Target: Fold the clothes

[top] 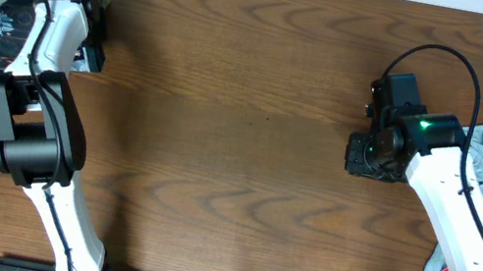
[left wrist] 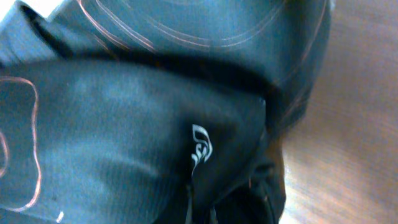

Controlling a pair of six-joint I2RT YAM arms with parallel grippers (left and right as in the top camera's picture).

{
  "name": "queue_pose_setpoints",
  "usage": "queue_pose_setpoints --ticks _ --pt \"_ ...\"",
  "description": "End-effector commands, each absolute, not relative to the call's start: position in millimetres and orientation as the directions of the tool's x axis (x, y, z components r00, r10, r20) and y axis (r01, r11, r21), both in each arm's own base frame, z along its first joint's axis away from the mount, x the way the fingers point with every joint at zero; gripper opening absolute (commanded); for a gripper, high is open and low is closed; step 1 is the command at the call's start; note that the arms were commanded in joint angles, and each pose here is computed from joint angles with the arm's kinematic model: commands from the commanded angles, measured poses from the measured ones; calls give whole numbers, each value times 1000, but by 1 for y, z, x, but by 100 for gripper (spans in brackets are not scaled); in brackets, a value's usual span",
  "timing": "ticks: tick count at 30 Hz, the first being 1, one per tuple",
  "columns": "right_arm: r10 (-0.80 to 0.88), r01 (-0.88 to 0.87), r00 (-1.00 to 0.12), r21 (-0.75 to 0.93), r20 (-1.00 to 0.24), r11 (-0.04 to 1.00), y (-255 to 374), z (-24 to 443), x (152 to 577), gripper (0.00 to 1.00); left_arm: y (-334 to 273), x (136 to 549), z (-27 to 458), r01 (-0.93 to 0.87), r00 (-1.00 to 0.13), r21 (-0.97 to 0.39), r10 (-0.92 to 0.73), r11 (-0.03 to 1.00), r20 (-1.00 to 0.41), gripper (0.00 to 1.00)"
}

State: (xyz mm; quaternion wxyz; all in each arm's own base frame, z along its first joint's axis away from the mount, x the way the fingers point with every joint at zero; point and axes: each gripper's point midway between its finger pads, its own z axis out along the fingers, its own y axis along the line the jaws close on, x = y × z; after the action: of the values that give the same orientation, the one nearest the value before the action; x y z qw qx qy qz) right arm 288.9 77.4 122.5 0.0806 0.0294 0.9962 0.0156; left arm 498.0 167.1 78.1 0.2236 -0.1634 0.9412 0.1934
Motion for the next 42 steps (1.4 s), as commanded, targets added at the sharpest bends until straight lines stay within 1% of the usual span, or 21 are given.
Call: queue_pose_setpoints --ticks 1,6,11,14,15,18,22,23,24,25,26,27,30,31,34,36,39,41,42 --pt "83 77 -982 41 -169 996 75 126 289 31 181 510 103 -447 -797 312 -215 838 -564 6" --pt "83 77 -982 41 -169 996 75 126 289 31 190 540 147 -536 -659 223 -239 814 -713 6" --pt "83 77 -982 41 -169 996 75 126 289 31 201 551 161 -607 -550 135 -292 783 -782 6" --pt "83 77 -982 41 -168 996 75 126 289 31 213 556 169 -661 -452 34 -361 750 -816 6" --pt "84 78 -982 41 -168 996 75 126 289 31 214 559 171 -655 -430 -4 -377 756 -820 6" --pt "84 78 -982 41 -169 996 75 126 289 31 218 563 169 -647 -399 -73 -418 759 -816 6" --pt "84 78 -982 41 -169 996 75 126 289 32 227 562 154 -661 -404 -79 -442 746 -800 7" --pt "84 78 -982 42 -169 996 75 126 289 32 227 562 148 -654 -413 -84 -448 752 -793 17" --pt "84 78 -982 41 -169 996 75 126 289 32 225 563 144 -645 -423 -91 -454 759 -785 35" --pt "88 82 -982 42 -169 996 75 126 289 32 223 564 143 -638 -427 -98 -457 764 -780 51" --pt "91 85 -981 42 -168 995 75 126 289 33 222 565 143 -632 -428 -104 -458 768 -779 60" --pt "92 86 -981 43 -169 995 75 126 289 33 221 566 145 -625 -426 -107 -453 773 -783 65" --pt "92 85 -981 44 -171 995 75 126 290 34 221 569 160 -601 -428 -90 -414 794 -803 73" --pt "92 85 -981 44 -173 995 75 126 290 36 221 568 169 -590 -435 -73 -393 804 -810 75" --pt "92 85 -980 45 -176 995 75 126 291 38 221 564 199 -569 -447 -34 -344 821 -826 81" --pt "92 85 -980 45 -176 995 75 126 291 38 221 558 221 -571 -434 -41 -344 820 -833 84" --pt "92 85 -980 45 -176 995 75 127 291 38 214 547 244 -568 -439 -43 -346 822 -829 86" --pt "92 85 -980 45 -177 995 76 127 291 39 203 537 251 -558 -466 -35 -347 829 -814 91" --pt "92 85 -980 45 -177 995 76 127 291 42 196 530 252 -550 -489 -27 -348 835 -800 95"
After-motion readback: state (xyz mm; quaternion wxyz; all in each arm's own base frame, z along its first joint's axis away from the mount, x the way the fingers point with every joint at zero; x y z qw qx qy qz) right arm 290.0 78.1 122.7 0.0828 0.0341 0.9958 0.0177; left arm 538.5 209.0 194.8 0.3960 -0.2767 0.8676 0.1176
